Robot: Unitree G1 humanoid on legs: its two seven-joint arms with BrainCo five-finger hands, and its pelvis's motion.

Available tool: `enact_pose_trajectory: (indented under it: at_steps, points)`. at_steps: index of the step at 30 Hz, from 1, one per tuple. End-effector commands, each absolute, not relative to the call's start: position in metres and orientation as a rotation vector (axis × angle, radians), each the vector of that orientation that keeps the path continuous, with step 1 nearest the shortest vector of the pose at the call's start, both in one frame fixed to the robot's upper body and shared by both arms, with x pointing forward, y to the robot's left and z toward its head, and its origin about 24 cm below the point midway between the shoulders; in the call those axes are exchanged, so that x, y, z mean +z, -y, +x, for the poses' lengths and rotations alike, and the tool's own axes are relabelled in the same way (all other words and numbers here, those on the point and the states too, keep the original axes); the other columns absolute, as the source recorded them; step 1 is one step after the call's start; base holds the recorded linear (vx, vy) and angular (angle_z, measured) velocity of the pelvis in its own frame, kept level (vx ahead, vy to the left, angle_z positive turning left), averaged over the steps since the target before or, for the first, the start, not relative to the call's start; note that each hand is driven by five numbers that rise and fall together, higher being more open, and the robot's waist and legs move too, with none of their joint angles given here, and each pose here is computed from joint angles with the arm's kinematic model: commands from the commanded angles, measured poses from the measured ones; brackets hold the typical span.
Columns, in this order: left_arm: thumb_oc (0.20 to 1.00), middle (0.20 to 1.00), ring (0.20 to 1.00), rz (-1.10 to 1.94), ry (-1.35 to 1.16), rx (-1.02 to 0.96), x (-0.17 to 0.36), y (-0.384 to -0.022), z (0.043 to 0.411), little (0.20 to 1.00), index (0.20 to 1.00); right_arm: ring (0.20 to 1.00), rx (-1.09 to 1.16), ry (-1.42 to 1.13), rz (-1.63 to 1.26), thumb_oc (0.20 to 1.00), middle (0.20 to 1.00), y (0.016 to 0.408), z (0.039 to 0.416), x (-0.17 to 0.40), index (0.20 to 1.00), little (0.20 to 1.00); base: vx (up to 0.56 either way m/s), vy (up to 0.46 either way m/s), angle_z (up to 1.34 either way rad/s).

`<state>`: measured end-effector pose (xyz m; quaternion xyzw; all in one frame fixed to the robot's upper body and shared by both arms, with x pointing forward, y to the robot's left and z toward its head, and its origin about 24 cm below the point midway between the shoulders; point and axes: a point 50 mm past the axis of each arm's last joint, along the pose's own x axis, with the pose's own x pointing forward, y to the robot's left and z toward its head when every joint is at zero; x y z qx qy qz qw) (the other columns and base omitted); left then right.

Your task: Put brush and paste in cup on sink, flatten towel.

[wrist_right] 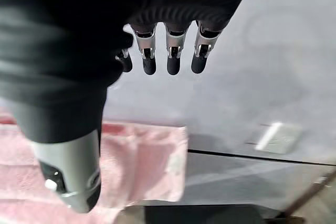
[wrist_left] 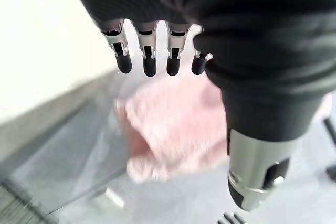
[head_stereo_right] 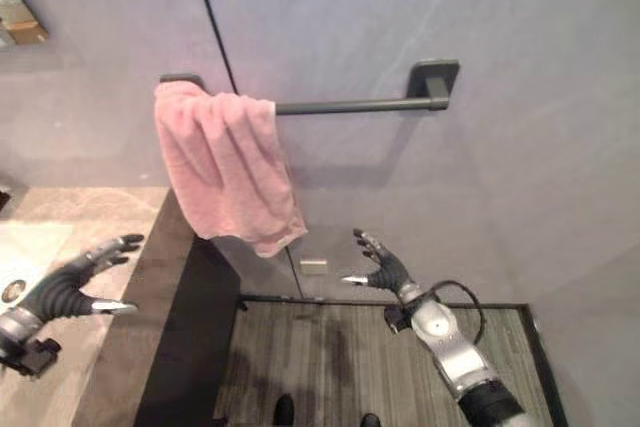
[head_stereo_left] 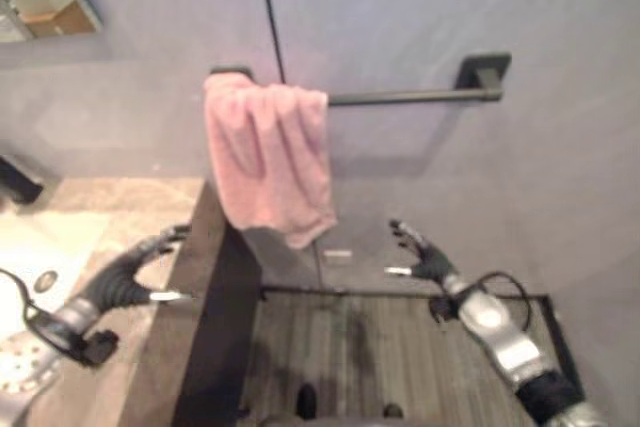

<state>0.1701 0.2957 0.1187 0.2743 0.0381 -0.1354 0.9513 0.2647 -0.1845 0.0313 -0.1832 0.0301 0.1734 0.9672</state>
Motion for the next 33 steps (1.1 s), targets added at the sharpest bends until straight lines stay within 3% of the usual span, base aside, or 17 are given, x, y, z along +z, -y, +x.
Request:
enact_pose_trajectory:
  at_steps: [1,7,17,28,33]
  points:
    - [1.000,1.000,1.000,0.518,0.086,-0.171,0.148,-0.309,0.180,1.000,1.000,1.000,0.405,0.109,-0.303,1.000,1.000,0.166,0.280,0.066,1.000,1.000,0.00,0.071,0.05]
    - [1.000,1.000,1.000,0.579,0.166,-0.027,0.160,-0.322,0.191,1.000,1.000,1.000,0.425,0.185,-0.267,1.000,1.000,0.145,0.295,0.089,1.000,1.000,0.00,0.076,0.02]
    - [1.000,1.000,1.000,0.608,0.192,0.025,0.180,-0.340,0.206,1.000,1.000,1.000,0.549,0.276,-0.242,1.000,1.000,0.110,0.301,0.115,1.000,1.000,0.02,0.071,-0.06]
    - [1.000,1.000,1.000,0.618,0.167,0.063,0.191,-0.349,0.246,1.000,1.000,1.000,0.724,0.393,-0.279,1.000,1.000,0.052,0.307,0.152,1.000,1.000,0.03,0.081,-0.19]
    - [1.000,1.000,1.000,0.624,0.170,0.070,0.192,-0.347,0.252,1.000,1.000,1.000,0.715,0.385,-0.300,1.000,1.000,0.046,0.312,0.152,1.000,1.000,0.03,0.061,-0.23]
